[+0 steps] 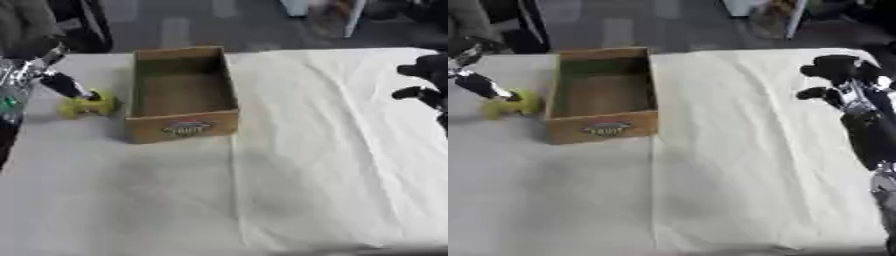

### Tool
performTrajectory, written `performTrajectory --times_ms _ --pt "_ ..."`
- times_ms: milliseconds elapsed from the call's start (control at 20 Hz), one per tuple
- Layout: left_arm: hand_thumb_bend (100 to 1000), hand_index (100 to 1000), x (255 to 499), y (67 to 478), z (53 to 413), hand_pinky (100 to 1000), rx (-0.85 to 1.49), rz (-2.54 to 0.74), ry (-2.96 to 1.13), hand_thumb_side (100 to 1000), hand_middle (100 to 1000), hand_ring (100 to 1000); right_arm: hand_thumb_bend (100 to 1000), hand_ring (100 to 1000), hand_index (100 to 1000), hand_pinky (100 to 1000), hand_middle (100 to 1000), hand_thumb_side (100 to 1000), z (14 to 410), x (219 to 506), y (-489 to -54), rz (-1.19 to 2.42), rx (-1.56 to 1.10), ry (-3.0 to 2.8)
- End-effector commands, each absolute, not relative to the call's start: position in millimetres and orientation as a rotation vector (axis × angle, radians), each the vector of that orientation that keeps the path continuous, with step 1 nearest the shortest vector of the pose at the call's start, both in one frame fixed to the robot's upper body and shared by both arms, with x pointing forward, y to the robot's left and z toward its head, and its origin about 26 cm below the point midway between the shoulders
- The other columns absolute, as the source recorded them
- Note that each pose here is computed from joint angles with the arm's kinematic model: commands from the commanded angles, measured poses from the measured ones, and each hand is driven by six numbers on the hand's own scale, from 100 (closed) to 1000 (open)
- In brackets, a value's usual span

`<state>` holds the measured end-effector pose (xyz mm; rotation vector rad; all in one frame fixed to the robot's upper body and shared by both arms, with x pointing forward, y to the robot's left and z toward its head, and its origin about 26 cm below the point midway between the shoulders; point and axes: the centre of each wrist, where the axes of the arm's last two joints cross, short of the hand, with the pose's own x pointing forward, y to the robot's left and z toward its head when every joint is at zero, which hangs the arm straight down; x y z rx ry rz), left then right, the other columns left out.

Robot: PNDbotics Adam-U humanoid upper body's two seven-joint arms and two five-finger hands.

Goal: Pick up objects on the table and place them in the box.

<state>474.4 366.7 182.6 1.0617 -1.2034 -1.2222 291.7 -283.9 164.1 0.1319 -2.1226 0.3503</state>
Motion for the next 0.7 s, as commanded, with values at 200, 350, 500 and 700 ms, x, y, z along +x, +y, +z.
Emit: performTrajectory --times_ms 200,350,500,700 --pt "700 899 474 376 199 774 1.109 -1.205 -1.208 205 805 928 100 815 734 628 628 559 171 291 -286 0.367 0.118 -2.137" --pt "695 902 473 377 196 776 1.095 -1.205 -1.197 210 808 932 100 814 734 628 628 557 171 292 -286 0.366 0.117 -2.138" --pt "671 900 473 380 194 779 1.088 -1.203 -1.189 217 812 937 100 814 734 627 627 559 171 291 -286 0.364 0.115 -2.138" --pt "644 891 473 381 192 780 1.082 -1.205 -1.181 221 806 936 100 813 733 627 627 559 170 292 -285 0.365 0.116 -2.137"
